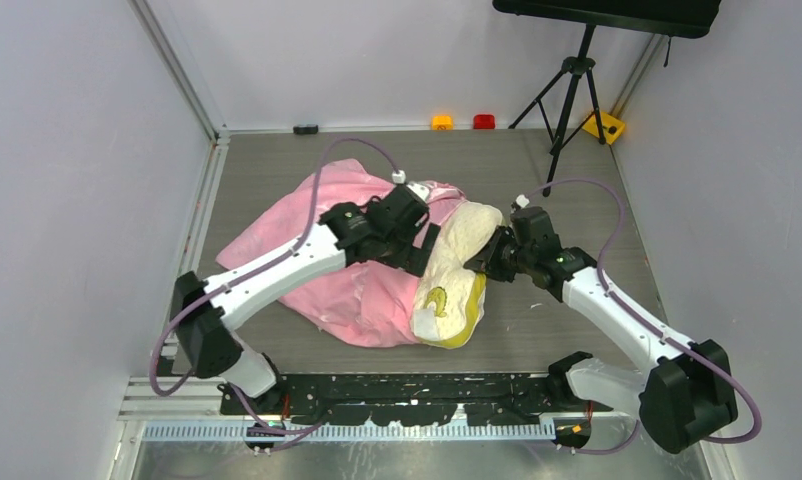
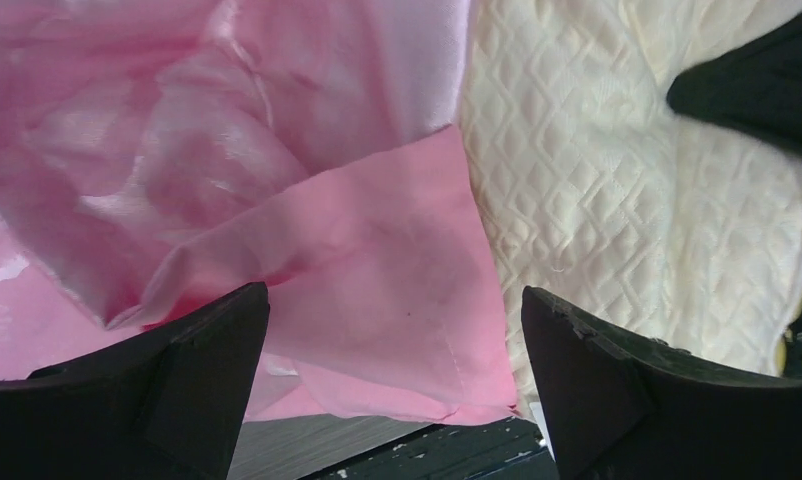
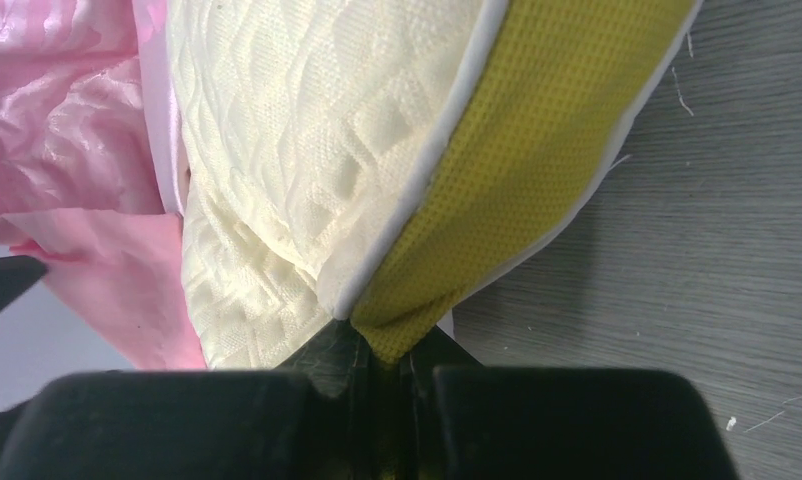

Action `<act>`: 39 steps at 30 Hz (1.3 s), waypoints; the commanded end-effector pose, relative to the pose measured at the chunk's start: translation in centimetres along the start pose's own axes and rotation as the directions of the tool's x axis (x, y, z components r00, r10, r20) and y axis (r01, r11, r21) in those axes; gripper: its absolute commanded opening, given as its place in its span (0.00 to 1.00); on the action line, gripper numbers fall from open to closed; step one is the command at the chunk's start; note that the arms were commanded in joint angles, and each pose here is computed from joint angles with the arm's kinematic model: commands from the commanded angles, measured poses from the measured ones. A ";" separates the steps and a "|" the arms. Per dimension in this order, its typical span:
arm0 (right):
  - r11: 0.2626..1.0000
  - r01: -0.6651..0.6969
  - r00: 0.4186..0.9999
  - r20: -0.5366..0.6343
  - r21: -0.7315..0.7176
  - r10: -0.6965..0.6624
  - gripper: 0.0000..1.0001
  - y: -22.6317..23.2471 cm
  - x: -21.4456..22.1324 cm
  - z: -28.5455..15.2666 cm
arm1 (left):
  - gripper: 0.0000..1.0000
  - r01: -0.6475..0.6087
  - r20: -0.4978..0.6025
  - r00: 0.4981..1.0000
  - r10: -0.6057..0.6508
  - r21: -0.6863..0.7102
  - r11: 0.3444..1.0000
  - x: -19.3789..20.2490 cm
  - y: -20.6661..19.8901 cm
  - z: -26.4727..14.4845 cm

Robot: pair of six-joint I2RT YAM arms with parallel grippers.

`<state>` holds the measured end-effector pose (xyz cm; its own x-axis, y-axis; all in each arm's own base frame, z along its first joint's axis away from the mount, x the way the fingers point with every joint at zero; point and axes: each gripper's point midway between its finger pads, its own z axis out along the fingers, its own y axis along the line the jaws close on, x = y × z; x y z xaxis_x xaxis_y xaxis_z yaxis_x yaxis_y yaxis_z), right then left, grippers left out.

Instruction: Remove the pillowcase from the pillow

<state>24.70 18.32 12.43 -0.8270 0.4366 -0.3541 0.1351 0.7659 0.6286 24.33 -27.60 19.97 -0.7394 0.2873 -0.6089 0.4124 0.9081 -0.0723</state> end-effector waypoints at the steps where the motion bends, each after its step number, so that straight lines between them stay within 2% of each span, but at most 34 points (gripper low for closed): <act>1: 0.995 0.076 0.996 0.045 -0.066 -0.073 0.00 1.4 -0.7 -0.9 | 1.00 -0.076 0.033 0.996 0.079 -0.066 0.995 -1.3 -0.3 -0.2; 5: 0.996 0.079 0.994 0.077 -0.045 -0.075 0.00 1.1 -1.1 -1.5 | 0.99 -0.130 -0.051 0.991 0.123 -0.182 0.975 0.4 1.2 2.4; 9: 0.997 0.071 0.986 0.147 0.019 -0.073 0.00 0.2 -2.3 -2.7 | 0.88 -0.128 -0.090 0.990 0.106 -0.291 0.948 1.9 3.5 4.4; 11: 0.996 0.063 0.975 0.209 0.061 -0.074 0.00 -0.1 -3.5 -3.9 | 0.81 -0.069 -0.117 0.992 0.037 -0.290 0.954 3.1 5.0 5.8; 13: 0.993 0.041 0.952 0.299 0.115 -0.074 0.00 -0.6 -5.0 -5.8 | 0.70 0.065 -0.120 0.987 -0.103 -0.287 0.956 3.8 8.0 7.0; 17: 0.986 -0.001 0.864 0.496 0.167 -0.083 0.00 -1.1 -7.9 -11.2 | 0.59 0.263 0.004 0.960 -0.280 -0.363 0.894 4.1 14.5 6.3; 19: 0.980 -0.041 0.807 0.585 0.195 -0.083 0.00 -1.7 -9.2 -14.0 | 0.56 0.393 0.061 0.915 -0.399 -0.366 0.844 4.5 17.0 5.5; 21: 0.972 -0.096 0.743 0.665 0.214 -0.073 0.00 -2.5 -10.1 -16.8 | 0.54 0.554 0.103 0.828 -0.551 -0.308 0.774 5.3 18.8 5.3; 23: 0.969 -0.130 0.683 0.728 0.208 -0.065 0.00 -2.9 -10.7 -19.1 | 0.53 0.649 0.135 0.758 -0.639 -0.259 0.715 5.8 20.4 5.1; 26: 0.976 -0.120 0.641 0.765 0.181 -0.063 0.00 -2.6 -11.0 -20.6 | 0.51 0.674 0.179 0.738 -0.651 -0.264 0.690 6.1 21.4 4.3; 28: 0.979 -0.093 0.660 0.747 0.181 -0.075 0.00 -2.2 -10.9 -20.2 | 0.50 0.673 0.183 0.739 -0.649 -0.245 0.697 5.8 21.2 4.1; 31: 0.982 -0.040 0.728 0.678 0.183 -0.097 0.00 -1.4 -10.3 -18.0 | 0.53 0.646 0.165 0.763 -0.625 -0.161 0.746 4.6 19.9 3.5; 34: 0.984 0.024 0.809 0.575 0.178 -0.124 0.00 -0.6 -9.2 -14.8 | 0.61 0.610 0.141 0.789 -0.598 -0.065 0.790 3.1 18.1 1.9; 36: 0.984 0.055 0.857 0.498 0.168 -0.133 0.00 -0.3 -8.3 -12.6 | 0.67 0.602 0.167 0.790 -0.590 -0.025 0.798 2.1 17.7 0.5; 39: 0.981 0.065 0.900 0.415 0.185 -0.138 0.00 -0.7 -7.3 -9.9 | 0.79 0.598 0.222 0.780 -0.584 0.009 0.802 1.2 17.4 -1.6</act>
<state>23.22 8.04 21.07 -0.5231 0.4975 -0.6920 0.2430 0.8653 0.4384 29.52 -10.81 13.79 -0.7733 -0.3744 -0.5117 -0.1948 0.9083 -0.3702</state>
